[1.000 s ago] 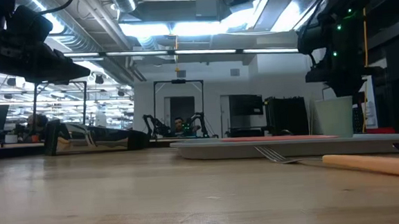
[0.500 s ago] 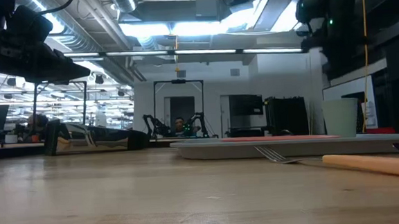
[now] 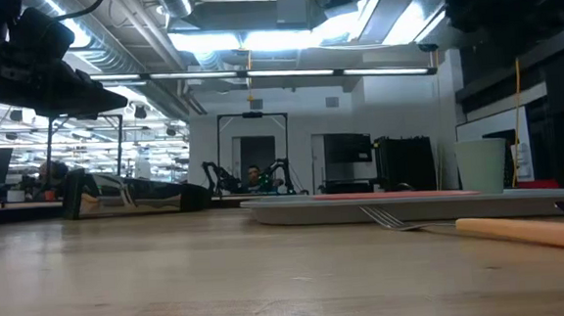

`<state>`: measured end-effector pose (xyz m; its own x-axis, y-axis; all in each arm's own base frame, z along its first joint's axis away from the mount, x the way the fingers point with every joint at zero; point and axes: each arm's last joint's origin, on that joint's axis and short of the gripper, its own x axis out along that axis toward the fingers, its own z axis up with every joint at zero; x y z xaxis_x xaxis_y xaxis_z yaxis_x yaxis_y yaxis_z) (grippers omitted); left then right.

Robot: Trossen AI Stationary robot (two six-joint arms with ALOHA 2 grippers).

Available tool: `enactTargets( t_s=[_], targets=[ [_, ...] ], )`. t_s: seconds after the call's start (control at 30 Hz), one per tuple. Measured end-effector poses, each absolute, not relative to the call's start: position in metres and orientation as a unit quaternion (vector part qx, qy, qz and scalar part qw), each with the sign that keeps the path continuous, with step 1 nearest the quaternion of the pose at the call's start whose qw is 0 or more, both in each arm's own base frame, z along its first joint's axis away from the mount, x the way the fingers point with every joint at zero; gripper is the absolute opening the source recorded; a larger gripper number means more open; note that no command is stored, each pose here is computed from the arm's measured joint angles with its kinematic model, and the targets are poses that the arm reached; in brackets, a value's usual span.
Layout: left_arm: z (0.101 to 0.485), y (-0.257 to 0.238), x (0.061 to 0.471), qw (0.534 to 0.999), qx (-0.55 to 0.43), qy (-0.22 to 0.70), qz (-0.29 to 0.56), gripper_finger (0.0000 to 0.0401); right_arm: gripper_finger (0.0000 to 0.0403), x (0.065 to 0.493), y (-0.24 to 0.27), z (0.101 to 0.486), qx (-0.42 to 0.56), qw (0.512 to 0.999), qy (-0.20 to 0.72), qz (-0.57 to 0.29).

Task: Pick and place plate/cup/fork/spoon on tray
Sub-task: Put the orange fork on the gray serving tray to the right side of the pink plate

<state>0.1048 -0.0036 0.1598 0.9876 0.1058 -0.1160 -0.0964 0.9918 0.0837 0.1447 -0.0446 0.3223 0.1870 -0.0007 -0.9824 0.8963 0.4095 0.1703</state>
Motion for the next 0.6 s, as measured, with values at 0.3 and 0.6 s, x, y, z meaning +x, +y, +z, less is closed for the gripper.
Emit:
enactTargets(
  t_s=[0.3,0.6],
  targets=[
    [0.160,-0.004,0.105,0.996,0.039,0.060,0.051,0.0000,0.0045,0.179,0.062,0.241,0.493,0.708,0.464,-0.201],
    [0.160,-0.004,0.105,0.996,0.039,0.060,0.051,0.0000,0.0045,0.211,0.141,0.278,0.396,0.884,0.229,0.097]
  ],
)
